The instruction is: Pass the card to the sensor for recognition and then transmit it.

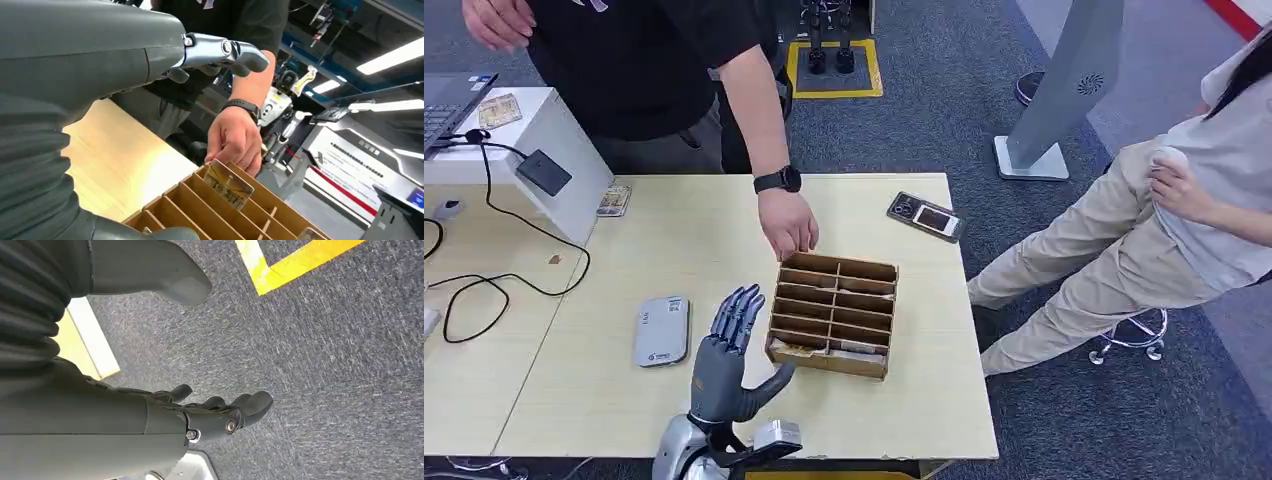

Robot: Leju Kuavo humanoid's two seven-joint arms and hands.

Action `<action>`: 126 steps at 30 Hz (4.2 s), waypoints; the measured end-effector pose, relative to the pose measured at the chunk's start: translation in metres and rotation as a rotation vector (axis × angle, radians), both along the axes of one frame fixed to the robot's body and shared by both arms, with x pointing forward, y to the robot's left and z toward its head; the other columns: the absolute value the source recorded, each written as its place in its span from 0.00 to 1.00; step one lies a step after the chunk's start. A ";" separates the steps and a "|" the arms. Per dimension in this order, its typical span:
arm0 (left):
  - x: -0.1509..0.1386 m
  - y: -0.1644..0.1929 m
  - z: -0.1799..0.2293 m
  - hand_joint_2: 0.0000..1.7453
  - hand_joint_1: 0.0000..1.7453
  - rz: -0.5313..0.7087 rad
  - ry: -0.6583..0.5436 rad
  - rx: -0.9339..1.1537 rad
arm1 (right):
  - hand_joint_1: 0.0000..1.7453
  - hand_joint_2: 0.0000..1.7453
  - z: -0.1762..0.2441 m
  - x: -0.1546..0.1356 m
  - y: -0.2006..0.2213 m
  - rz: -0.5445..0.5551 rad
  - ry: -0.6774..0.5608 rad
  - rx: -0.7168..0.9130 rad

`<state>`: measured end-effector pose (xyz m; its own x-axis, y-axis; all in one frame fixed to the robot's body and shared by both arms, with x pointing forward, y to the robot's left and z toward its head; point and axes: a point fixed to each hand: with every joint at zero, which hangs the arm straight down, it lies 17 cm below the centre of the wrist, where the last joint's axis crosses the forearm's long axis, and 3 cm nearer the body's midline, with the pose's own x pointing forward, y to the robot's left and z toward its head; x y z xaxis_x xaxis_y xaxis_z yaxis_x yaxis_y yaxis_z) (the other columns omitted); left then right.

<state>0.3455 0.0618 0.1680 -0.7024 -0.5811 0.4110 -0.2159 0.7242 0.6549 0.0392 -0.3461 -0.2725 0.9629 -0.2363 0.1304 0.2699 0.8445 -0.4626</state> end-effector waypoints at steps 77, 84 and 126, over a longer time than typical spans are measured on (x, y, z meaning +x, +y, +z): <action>-0.005 -0.036 -0.068 1.00 0.00 0.009 0.082 0.293 | 0.00 1.00 -0.001 0.004 0.006 0.060 -0.003 0.021; -0.003 -0.037 -0.067 1.00 1.00 0.021 0.079 0.305 | 0.00 1.00 -0.002 0.004 0.007 0.062 -0.002 0.022; 0.002 -0.042 -0.051 1.00 1.00 0.040 0.056 0.285 | 0.00 1.00 -0.002 0.010 0.013 0.138 -0.003 0.036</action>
<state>0.3472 0.0202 0.1172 -0.6574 -0.7053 0.2651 -0.1982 0.5013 0.8423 0.0497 -0.3333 -0.2748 0.9862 -0.1060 0.1272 0.1512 0.8898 -0.4305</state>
